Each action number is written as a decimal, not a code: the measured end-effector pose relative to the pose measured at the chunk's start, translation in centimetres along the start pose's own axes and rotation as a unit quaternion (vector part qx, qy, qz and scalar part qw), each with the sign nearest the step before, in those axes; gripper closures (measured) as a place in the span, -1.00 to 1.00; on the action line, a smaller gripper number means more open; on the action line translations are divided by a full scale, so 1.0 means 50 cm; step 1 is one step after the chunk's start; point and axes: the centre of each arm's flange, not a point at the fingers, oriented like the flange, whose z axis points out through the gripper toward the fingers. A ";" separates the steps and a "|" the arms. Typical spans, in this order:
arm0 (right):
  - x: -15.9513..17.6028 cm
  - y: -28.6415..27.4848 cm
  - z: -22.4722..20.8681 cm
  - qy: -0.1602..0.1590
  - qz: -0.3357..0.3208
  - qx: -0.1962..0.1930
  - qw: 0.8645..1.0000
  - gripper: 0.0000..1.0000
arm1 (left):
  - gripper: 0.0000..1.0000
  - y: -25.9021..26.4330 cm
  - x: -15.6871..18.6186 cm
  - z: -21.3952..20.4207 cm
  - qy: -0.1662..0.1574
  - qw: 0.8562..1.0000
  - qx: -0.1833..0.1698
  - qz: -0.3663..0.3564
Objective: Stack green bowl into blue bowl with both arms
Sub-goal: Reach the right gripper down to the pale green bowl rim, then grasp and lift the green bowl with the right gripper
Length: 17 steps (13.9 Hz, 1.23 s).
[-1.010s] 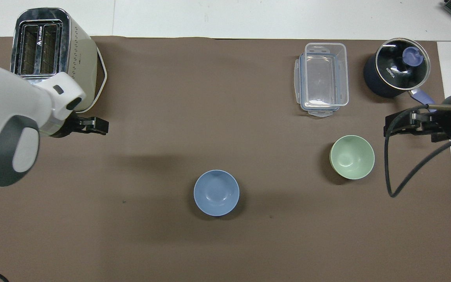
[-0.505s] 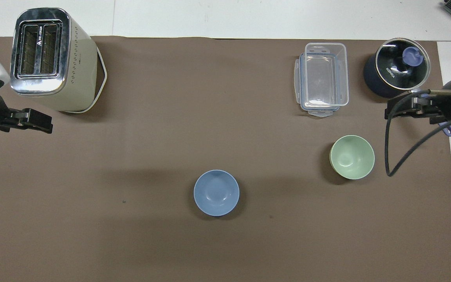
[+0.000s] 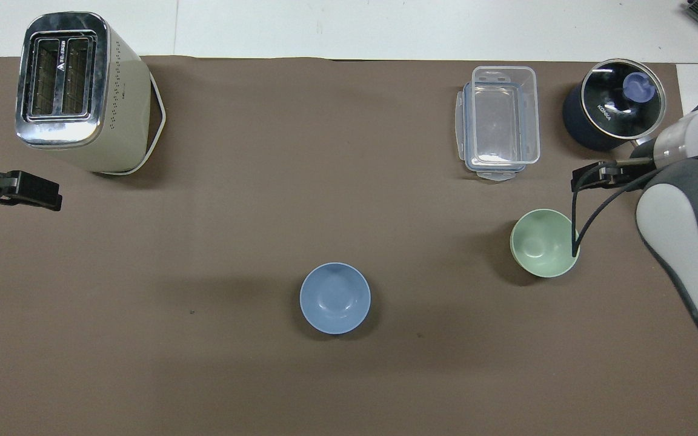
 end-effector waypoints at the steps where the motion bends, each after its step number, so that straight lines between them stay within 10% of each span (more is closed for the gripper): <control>1: -0.009 0.006 0.038 -0.001 -0.004 0.000 1.000 -1.00 | -1.00 0.000 0.000 0.000 0.000 1.000 0.000 0.000; 10: -0.094 0.040 0.287 -0.007 -0.028 0.003 1.000 -1.00 | -1.00 -0.001 0.000 0.001 0.000 1.000 0.000 0.000; 17: -0.092 0.068 0.290 -0.005 -0.028 0.003 1.000 -1.00 | -1.00 -0.001 0.000 0.001 0.000 1.000 0.000 0.000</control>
